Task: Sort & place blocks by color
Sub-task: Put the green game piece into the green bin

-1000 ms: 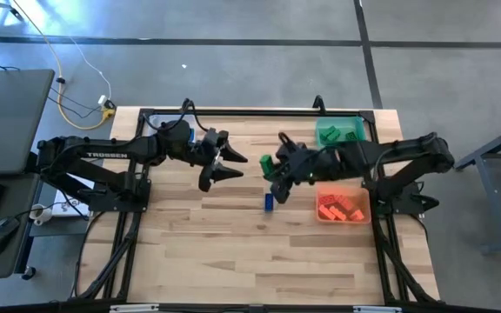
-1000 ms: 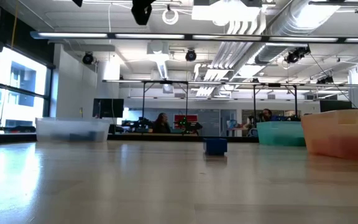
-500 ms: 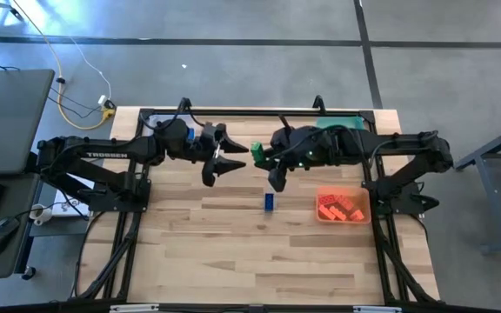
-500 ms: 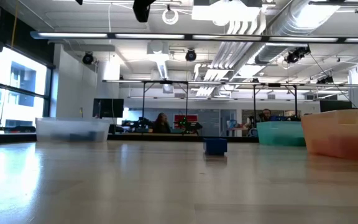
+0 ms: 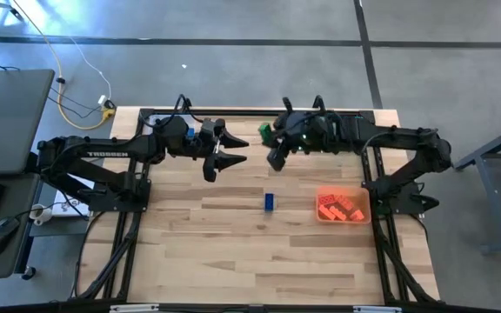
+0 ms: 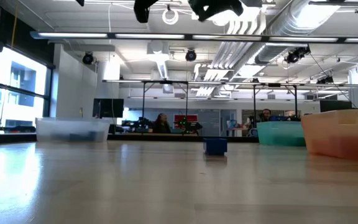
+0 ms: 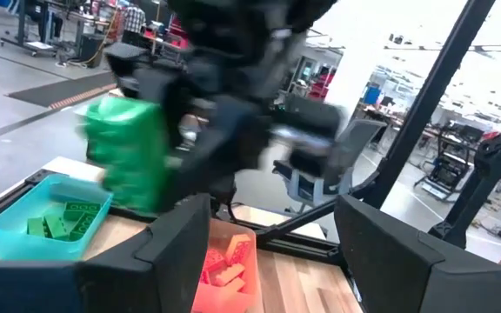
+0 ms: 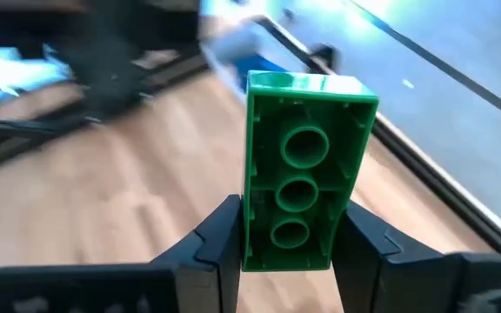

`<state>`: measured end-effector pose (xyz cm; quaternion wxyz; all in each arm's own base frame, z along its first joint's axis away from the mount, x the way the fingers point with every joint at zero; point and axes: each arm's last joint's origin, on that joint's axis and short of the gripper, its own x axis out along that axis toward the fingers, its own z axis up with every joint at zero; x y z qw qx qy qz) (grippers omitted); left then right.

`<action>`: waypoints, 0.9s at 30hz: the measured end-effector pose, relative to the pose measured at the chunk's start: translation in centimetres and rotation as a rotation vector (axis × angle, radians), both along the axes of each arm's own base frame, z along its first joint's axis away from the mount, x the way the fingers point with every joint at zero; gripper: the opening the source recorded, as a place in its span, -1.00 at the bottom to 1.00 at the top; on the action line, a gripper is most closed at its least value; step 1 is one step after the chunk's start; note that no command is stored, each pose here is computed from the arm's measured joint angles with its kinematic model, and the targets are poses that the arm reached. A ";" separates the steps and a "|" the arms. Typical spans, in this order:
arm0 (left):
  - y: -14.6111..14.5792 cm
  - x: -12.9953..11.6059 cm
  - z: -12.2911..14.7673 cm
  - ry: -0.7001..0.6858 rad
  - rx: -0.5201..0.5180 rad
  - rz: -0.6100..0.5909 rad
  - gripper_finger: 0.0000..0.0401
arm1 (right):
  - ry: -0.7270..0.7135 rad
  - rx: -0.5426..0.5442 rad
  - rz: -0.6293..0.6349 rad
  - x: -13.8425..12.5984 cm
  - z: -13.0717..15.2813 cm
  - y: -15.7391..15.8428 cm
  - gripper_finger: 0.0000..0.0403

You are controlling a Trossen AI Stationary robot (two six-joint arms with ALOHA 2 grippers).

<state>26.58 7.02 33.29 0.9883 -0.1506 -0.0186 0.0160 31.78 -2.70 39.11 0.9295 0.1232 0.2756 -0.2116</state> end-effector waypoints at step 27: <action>0.2 -0.5 -3.3 0.337 -0.079 0.130 0.16 | 0.809 0.313 -0.593 -8.0 -7.7 -15.4 -0.45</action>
